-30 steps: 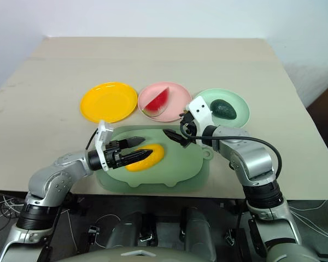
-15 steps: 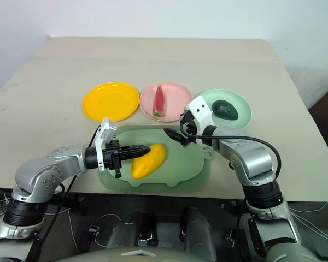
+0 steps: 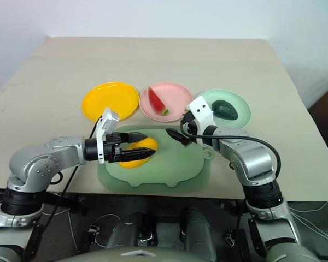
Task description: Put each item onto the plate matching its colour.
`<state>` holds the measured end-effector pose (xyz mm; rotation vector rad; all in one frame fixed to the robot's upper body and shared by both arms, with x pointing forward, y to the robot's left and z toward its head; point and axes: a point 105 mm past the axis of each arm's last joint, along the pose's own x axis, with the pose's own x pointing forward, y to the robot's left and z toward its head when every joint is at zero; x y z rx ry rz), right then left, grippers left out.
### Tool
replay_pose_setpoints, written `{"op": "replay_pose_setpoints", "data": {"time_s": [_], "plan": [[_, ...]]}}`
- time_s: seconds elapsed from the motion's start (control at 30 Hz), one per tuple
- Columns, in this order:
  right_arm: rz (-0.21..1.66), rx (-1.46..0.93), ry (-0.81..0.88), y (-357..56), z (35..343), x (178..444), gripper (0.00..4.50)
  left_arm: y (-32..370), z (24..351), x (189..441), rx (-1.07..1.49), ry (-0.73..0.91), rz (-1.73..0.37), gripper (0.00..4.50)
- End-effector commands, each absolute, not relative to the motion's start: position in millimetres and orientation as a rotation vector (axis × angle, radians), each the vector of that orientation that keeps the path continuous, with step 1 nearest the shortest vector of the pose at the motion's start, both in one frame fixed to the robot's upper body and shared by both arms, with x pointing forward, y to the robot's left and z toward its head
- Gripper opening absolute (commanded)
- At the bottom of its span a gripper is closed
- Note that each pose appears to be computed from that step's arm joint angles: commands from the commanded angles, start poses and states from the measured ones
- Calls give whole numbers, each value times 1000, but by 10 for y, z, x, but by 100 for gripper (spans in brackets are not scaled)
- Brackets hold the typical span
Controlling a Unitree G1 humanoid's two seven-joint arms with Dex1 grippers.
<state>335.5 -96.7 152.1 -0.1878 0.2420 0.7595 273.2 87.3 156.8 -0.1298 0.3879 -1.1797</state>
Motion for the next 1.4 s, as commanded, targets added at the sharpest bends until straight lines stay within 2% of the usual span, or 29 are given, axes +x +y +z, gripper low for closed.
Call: {"op": "replay_pose_setpoints", "data": {"time_s": [0.03,0.3,0.57,0.83,0.93,1.0,1.2,1.4], "plan": [[757,-206,207,-963,1605,3358,450,878,1581,2710,-80,400,-1163,424],[748,-211,209,-979,1591,3360,450,975,1395,2783,27,433,-1092,424],[745,-218,204,-979,1598,3369,450,972,1332,2812,39,443,-1072,424],[741,-219,203,-984,1597,3384,450,1049,1152,2783,38,522,-1072,424],[741,-220,203,-986,1596,3387,450,1044,1137,2777,52,510,-1085,364],[741,-220,203,-987,1595,3389,450,1033,1135,2763,51,505,-1100,306],[752,-217,188,-995,1611,3363,450,1113,1223,2795,31,462,-1089,303],[853,-166,109,-973,1726,3153,450,1462,1643,2983,-12,296,-956,303]]}}
